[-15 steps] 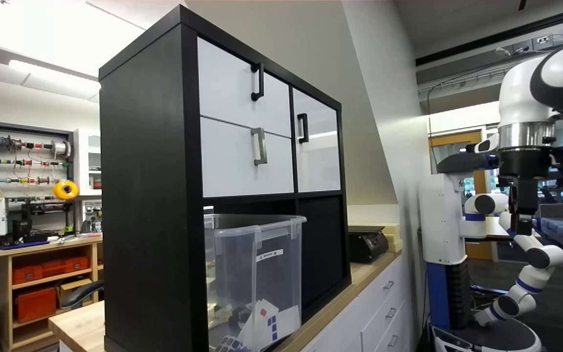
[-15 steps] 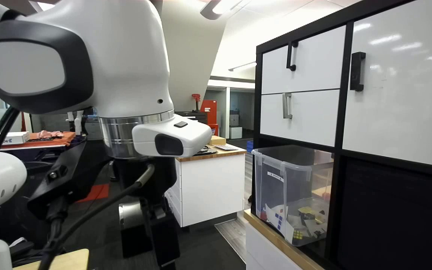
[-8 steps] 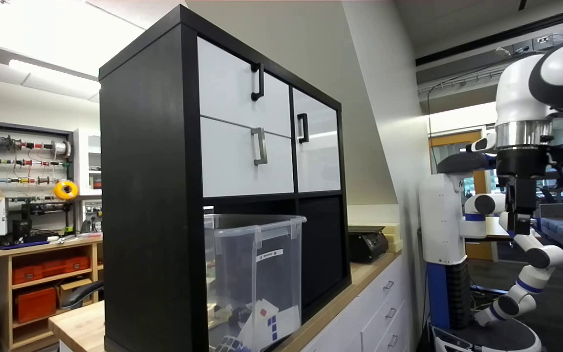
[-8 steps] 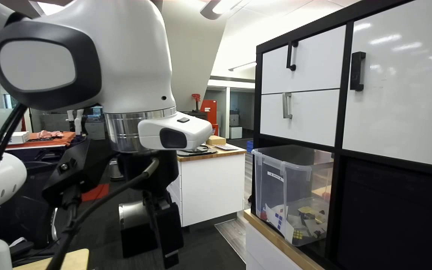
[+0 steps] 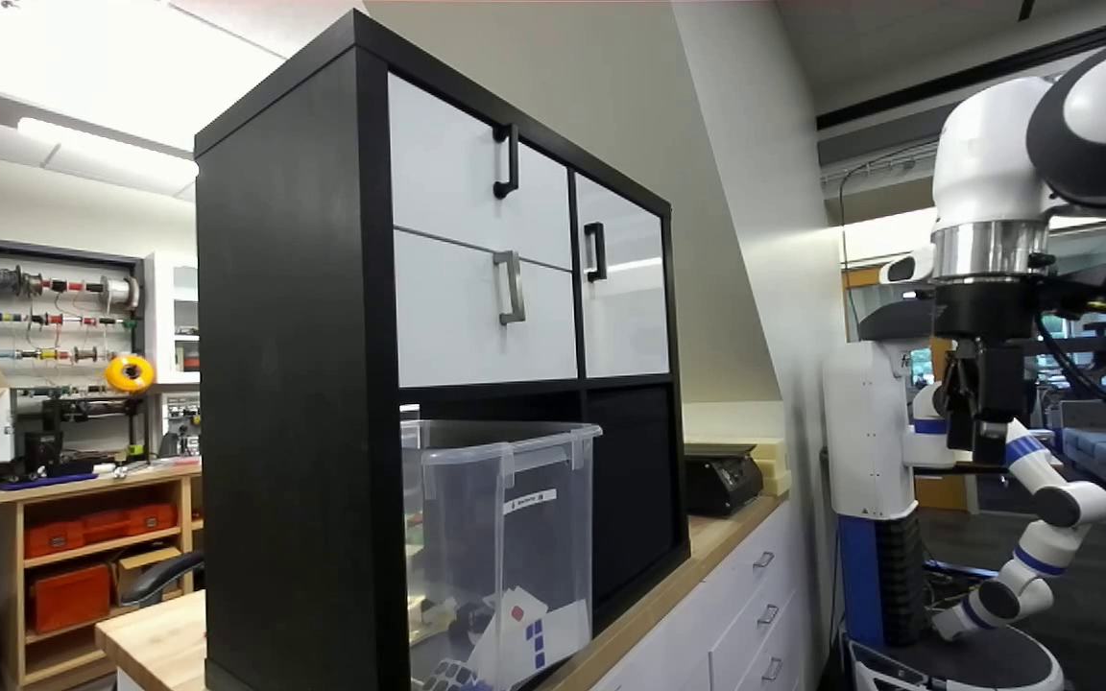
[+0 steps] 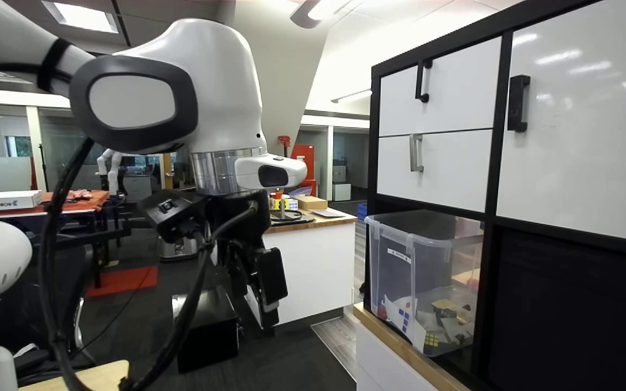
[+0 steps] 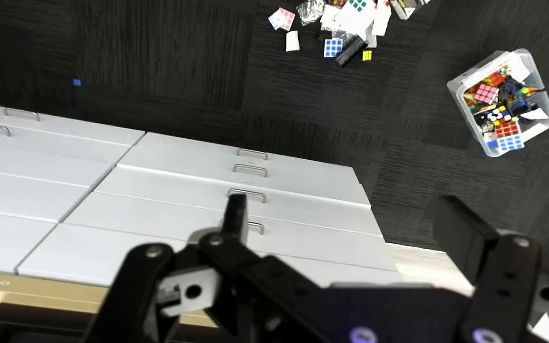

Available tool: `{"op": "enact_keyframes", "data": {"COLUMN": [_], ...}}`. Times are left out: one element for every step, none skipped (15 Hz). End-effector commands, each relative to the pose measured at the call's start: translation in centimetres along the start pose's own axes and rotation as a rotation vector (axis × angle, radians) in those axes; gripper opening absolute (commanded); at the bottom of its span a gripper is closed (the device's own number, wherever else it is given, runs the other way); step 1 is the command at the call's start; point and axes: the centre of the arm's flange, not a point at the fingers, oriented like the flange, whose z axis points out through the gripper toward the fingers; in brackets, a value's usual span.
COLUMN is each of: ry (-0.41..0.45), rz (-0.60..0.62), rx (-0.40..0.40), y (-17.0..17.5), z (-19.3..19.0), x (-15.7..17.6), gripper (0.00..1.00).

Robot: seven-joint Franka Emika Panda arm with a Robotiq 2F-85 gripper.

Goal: Pull the plastic container from underneath the black and white cabinet

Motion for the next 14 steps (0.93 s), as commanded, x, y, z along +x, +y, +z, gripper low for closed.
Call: {"op": "enact_keyframes", "data": {"ry": [0.020, 0.021, 0.022, 0.025, 0.026, 0.024, 0.025, 0.031, 0.037, 0.047, 0.055, 0.067, 0.081, 0.101], "rz": [-0.056, -0.082, -0.104, -0.133, -0.156, -0.178, -0.199, -0.223, -0.244, -0.266, -0.279, -0.292, -0.295, -0.302], "rx": [0.005, 0.007, 0.010, 0.010, 0.011, 0.013, 0.014, 0.007, -0.001, -0.010, -0.016, -0.026, -0.037, -0.046], "y": [-3.6, -4.7, -5.6, -6.6, -7.3, -8.0, -8.6, -9.2, -9.6, -10.0, -10.3, -10.5, -10.7, -10.8], "z": [1.1, 1.4, 1.7, 2.0, 2.3, 2.6, 2.7, 2.9, 3.0, 3.0, 3.0, 3.0, 3.0, 3.0], "x": [3.3, 4.2, 4.8, 5.8, 6.5, 7.5, 8.3, 9.3, 10.2, 11.2, 12.1, 13.1, 14.1, 15.0], "gripper": [1.00, 1.00, 1.00, 1.00, 1.00, 1.00, 1.00, 1.00, 1.00, 1.00, 1.00, 1.00, 1.00, 1.00]}}
